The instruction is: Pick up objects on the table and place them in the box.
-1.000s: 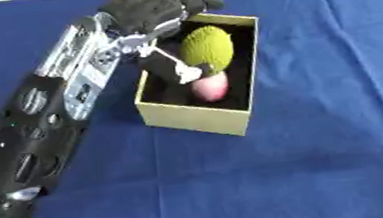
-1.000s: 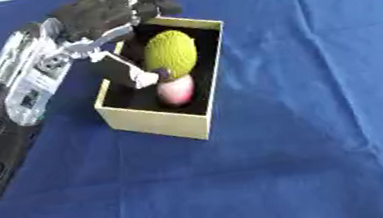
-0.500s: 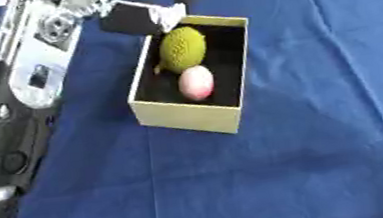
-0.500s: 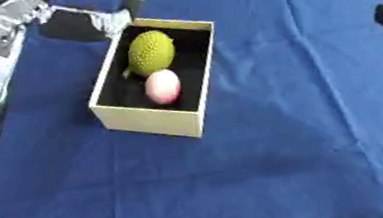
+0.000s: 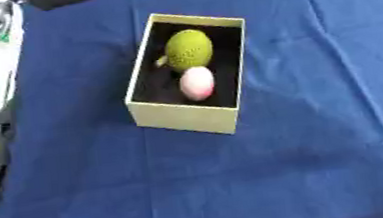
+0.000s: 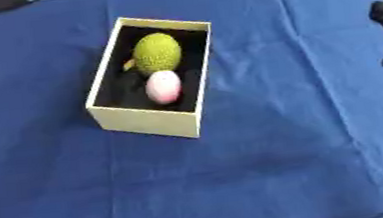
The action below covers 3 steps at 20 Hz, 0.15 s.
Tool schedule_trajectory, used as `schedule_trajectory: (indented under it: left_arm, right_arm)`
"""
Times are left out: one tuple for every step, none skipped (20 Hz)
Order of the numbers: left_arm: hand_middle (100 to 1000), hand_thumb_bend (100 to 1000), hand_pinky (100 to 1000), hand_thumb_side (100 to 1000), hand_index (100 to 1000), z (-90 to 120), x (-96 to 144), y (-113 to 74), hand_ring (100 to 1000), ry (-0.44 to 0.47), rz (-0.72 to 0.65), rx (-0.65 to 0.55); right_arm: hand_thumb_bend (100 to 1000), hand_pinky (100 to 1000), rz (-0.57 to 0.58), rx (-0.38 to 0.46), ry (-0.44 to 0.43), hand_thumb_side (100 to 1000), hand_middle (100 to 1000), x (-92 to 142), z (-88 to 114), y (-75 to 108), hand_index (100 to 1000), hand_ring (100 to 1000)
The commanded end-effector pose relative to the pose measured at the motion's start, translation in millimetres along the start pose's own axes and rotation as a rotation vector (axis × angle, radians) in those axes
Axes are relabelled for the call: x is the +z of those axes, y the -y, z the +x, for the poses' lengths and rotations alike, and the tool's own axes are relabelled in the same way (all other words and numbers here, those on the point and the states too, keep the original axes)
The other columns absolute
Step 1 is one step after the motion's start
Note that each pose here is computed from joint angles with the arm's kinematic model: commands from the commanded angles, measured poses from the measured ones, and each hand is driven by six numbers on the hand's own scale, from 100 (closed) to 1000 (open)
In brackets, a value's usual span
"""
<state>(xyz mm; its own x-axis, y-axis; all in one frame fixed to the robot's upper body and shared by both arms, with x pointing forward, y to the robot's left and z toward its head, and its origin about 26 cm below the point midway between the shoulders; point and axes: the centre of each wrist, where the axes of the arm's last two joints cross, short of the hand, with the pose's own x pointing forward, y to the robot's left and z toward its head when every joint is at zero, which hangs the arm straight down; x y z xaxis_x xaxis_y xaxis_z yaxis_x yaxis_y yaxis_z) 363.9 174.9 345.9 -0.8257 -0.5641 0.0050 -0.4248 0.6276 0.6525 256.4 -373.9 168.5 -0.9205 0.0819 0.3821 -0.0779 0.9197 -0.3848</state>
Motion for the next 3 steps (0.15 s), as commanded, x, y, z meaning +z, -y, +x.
schedule_trajectory:
  left_arm:
    - [695, 100, 781, 629, 855, 5.0, 7.3, -30.6, 751, -0.011, 0.119, -0.011]
    - [698, 100, 780, 623, 855, 6.3, 12.1, -34.4, 752, -0.020, 0.144, -0.004]
    - [701, 100, 781, 615, 855, 7.5, 17.1, -38.4, 754, -0.023, 0.171, 0.003]
  right_arm:
    - [100, 938, 0.015, 0.025, 0.044, 525, 433, -8.8, 7.1, 8.3, 814, 893]
    - [100, 936, 0.011, 0.027, 0.052, 525, 437, -9.6, 7.3, 9.0, 814, 892]
    - [100, 935, 0.006, 0.028, 0.063, 524, 440, -10.8, 7.6, 10.1, 815, 891]
